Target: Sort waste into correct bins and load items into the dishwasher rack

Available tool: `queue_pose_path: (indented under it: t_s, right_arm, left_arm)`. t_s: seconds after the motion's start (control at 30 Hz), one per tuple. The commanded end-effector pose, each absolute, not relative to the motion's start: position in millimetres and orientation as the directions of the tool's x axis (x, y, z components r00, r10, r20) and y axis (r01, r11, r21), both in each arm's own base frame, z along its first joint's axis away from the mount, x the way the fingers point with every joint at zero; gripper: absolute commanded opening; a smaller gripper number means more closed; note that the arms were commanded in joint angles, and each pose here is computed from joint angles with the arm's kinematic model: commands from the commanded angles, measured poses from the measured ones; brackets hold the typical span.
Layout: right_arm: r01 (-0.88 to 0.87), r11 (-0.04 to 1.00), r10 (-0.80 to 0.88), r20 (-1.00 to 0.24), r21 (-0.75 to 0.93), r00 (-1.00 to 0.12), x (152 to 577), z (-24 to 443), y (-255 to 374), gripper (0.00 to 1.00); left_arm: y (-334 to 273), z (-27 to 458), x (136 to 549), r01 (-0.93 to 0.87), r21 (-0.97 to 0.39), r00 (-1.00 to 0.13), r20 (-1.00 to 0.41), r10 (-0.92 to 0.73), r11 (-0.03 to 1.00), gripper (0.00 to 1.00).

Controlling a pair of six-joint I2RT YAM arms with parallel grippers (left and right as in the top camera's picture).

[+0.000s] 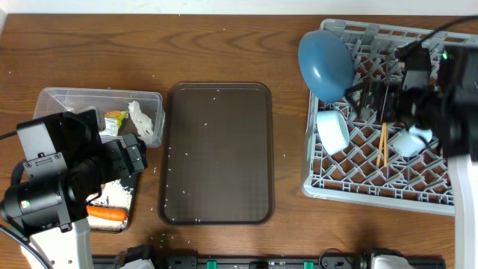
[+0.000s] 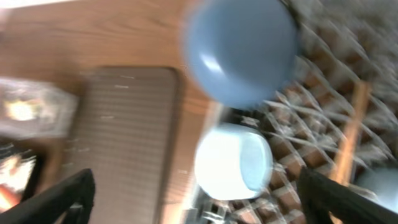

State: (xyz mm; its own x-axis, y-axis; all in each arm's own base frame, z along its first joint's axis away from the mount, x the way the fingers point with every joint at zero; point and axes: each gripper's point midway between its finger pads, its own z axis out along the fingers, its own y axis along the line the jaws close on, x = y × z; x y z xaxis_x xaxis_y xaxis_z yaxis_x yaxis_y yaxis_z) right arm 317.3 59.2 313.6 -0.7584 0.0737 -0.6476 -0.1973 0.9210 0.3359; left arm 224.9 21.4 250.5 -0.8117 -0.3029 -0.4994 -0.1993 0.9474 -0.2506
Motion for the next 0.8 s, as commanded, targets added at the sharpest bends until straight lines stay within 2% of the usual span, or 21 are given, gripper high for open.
queue_pose_path:
  t_s: [0.0, 0.17, 0.3, 0.53, 0.67, 0.77]
  right_arm:
    - [-0.312, 0.872, 0.045, -0.697, 0.377, -0.716, 286, 344, 89, 0.99]
    - [-0.386, 0.854, 0.014, -0.759, 0.347, -0.651, 248, 369, 100, 0.99]
    - [-0.328, 0.914, -0.008, -0.800, 0.237, -0.600, 227, 375, 77, 0.99]
    - [-0.313, 0.948, -0.164, -0.923, -0.050, -0.349, 191, 416, 50, 0.99]
    - [-0.264, 0.951, -0.233, -0.936, -0.162, -0.264, 192, 424, 37, 0.99]
    - [-0.245, 0.949, -0.256, -0.937, -0.197, -0.236, 207, 410, 34, 0.99]
  left_arm:
    - [19, 254, 225, -0.173, -0.247, -0.814, -0.509, -0.280, 0.953, 0.98]
    - [19, 254, 225, -0.173, -0.247, -0.814, -0.509, -0.280, 0.953, 0.98]
    - [19, 254, 225, -0.173, -0.247, -0.814, -0.509, -0.280, 0.953, 0.98]
    - [19, 254, 225, -0.173, -0.247, -0.814, -0.509, -0.280, 0.953, 0.98]
    - [19, 254, 225, -0.173, -0.247, -0.814, -0.509, -0.280, 0.953, 0.98]
    - [19, 254, 225, -0.173, -0.247, -0.814, -0.509, -0.280, 0.953, 0.98]
